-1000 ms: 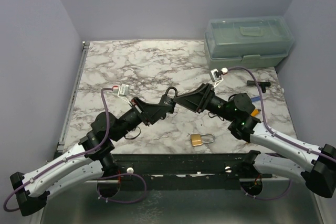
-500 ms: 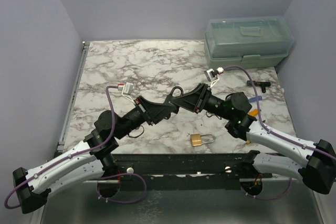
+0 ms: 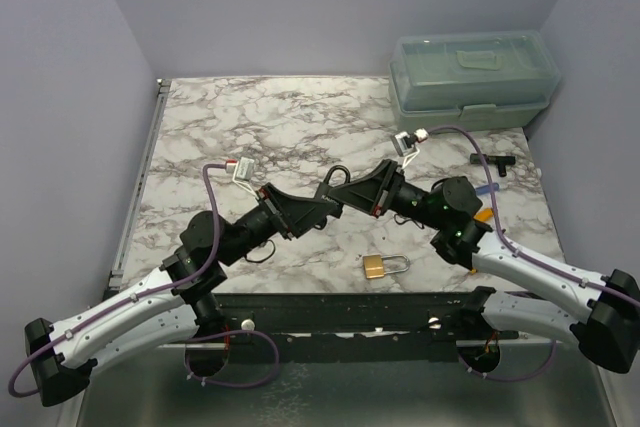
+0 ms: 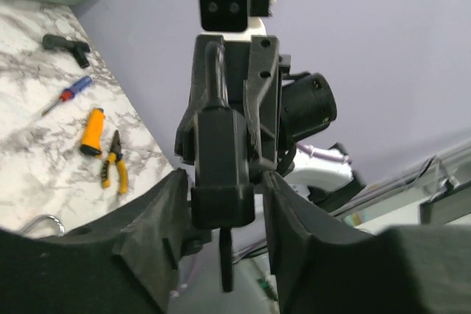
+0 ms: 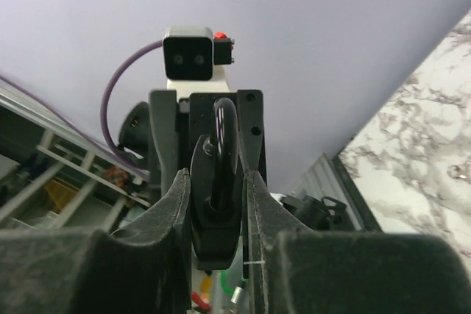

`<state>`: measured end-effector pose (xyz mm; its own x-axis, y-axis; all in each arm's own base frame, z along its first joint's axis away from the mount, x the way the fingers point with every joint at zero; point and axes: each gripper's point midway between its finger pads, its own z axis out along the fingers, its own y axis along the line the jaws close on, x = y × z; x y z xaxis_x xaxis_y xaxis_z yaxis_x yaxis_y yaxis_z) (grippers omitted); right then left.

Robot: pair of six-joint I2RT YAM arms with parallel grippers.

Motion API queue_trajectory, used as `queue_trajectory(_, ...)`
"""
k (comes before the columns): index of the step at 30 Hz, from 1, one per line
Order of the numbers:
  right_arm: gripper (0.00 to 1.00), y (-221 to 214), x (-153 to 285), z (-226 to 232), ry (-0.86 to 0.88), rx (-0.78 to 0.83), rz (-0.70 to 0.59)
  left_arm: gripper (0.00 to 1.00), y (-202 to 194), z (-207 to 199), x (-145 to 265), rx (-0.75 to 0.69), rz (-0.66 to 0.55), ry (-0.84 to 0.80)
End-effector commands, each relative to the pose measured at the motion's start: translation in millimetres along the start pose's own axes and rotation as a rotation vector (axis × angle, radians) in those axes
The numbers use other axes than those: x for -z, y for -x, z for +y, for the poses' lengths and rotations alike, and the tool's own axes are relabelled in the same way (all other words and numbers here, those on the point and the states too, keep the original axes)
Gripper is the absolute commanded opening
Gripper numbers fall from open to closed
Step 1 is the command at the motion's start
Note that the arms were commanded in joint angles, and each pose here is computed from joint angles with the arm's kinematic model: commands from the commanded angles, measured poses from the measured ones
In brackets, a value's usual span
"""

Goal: Unlock with the key

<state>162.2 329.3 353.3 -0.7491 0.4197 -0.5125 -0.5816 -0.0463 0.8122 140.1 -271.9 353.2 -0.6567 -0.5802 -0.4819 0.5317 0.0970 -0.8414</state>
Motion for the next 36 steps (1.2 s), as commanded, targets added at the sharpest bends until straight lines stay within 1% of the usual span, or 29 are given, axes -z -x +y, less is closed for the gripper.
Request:
queue_trajectory(1, 0.00, 8, 3, 17, 0.005, 0.039, -0.021, 0.59, 3, 19, 5, -0.020, -0.023, 0.086)
queue_trajectory(4, 0.00, 10, 5, 13, -0.031, 0.033, -0.033, 0.76, 0, 29, 13, -0.016, -0.018, 0.123)
queue_trajectory(6, 0.00, 10, 6, 10, -0.047, 0.027, -0.037, 0.84, -1, 35, 19, -0.015, -0.020, 0.145)
queue_trajectory(8, 0.00, 10, 7, 7, -0.059, 0.018, -0.043, 0.89, 0, 38, 25, -0.017, -0.028, 0.161)
queue_trajectory(10, 0.00, 12, 7, 4, -0.074, 0.010, -0.053, 0.91, 0, 41, 30, -0.026, -0.031, 0.171)
queue_trajectory(15, 0.00, 17, 11, 2, -0.126, 0.001, -0.075, 0.90, 1, 45, 46, -0.070, -0.016, 0.216)
queue_trajectory(20, 0.00, 24, 19, -9, -0.218, -0.016, -0.116, 0.84, 0, 50, 62, -0.117, 0.002, 0.249)
queue_trajectory(24, 0.00, 27, 22, -17, -0.265, -0.030, -0.143, 0.76, -4, 56, 70, -0.150, 0.032, 0.270)
queue_trajectory(30, 0.00, 29, 19, -25, -0.316, -0.037, -0.141, 0.70, -16, 64, 69, -0.198, 0.110, 0.300)
queue_trajectory(36, 0.00, 27, 11, -32, -0.334, -0.037, -0.119, 0.63, -29, 72, 53, -0.231, 0.209, 0.333)
